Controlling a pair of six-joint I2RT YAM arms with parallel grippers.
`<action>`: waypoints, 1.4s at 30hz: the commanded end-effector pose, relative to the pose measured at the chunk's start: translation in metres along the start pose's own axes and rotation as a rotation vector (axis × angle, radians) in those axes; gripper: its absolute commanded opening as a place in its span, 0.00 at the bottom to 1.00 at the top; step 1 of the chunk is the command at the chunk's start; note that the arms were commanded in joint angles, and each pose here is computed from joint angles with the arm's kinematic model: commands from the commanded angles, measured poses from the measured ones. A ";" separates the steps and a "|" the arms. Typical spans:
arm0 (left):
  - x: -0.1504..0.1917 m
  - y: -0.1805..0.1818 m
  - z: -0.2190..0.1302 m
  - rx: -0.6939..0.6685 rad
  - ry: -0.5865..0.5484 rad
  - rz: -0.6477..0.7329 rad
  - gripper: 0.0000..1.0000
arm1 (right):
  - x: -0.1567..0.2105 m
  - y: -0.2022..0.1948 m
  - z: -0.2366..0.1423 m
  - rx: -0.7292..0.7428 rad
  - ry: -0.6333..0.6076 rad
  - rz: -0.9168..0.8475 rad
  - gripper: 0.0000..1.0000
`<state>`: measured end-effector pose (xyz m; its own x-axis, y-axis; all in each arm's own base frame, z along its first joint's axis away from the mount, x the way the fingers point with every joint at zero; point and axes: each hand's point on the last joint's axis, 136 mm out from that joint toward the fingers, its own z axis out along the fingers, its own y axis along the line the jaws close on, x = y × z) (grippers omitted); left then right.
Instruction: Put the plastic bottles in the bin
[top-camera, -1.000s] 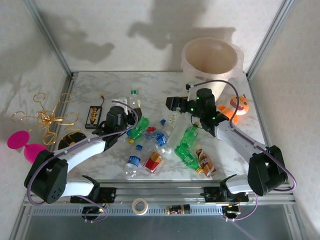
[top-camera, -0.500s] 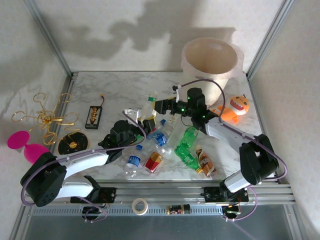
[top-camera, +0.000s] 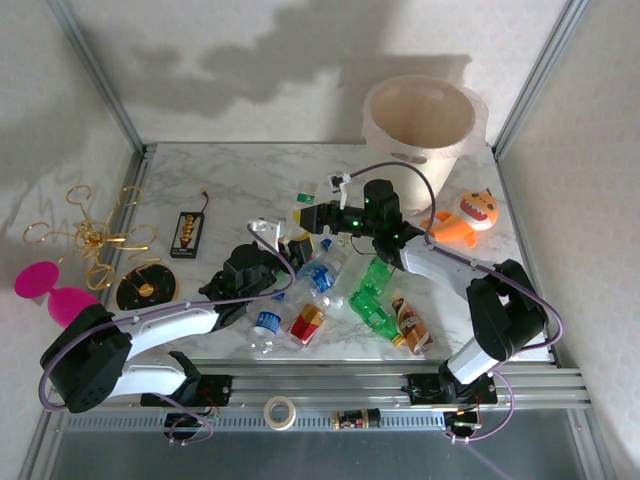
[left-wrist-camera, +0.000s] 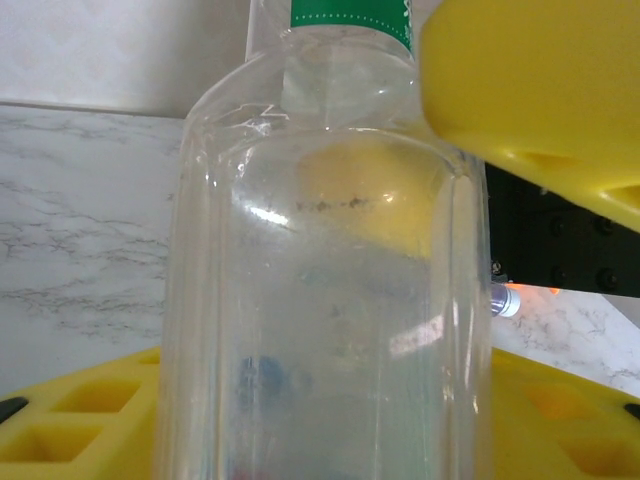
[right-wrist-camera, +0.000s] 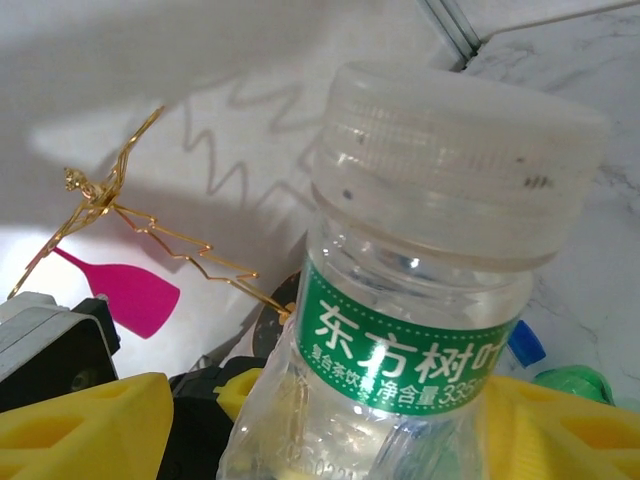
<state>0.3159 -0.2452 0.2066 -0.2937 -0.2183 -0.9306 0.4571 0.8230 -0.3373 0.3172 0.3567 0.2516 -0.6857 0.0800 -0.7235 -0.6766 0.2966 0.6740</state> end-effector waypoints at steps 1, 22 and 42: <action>-0.020 -0.013 -0.003 0.028 -0.066 0.017 0.44 | 0.002 0.005 0.006 -0.036 0.004 0.003 0.76; -0.027 -0.012 -0.018 0.016 -0.120 -0.024 0.94 | -0.021 -0.006 0.000 0.068 -0.050 -0.037 0.47; -0.035 0.093 -0.060 -0.344 -0.286 -0.261 1.00 | -0.215 -0.030 -0.152 0.574 -0.421 -0.267 0.44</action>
<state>0.3166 -0.1418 0.2283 -0.0887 -0.5007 -0.8611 0.1357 0.8503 -0.5084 0.4390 0.2157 0.3715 -0.3850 0.2528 -0.8876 -0.5255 0.7306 0.4360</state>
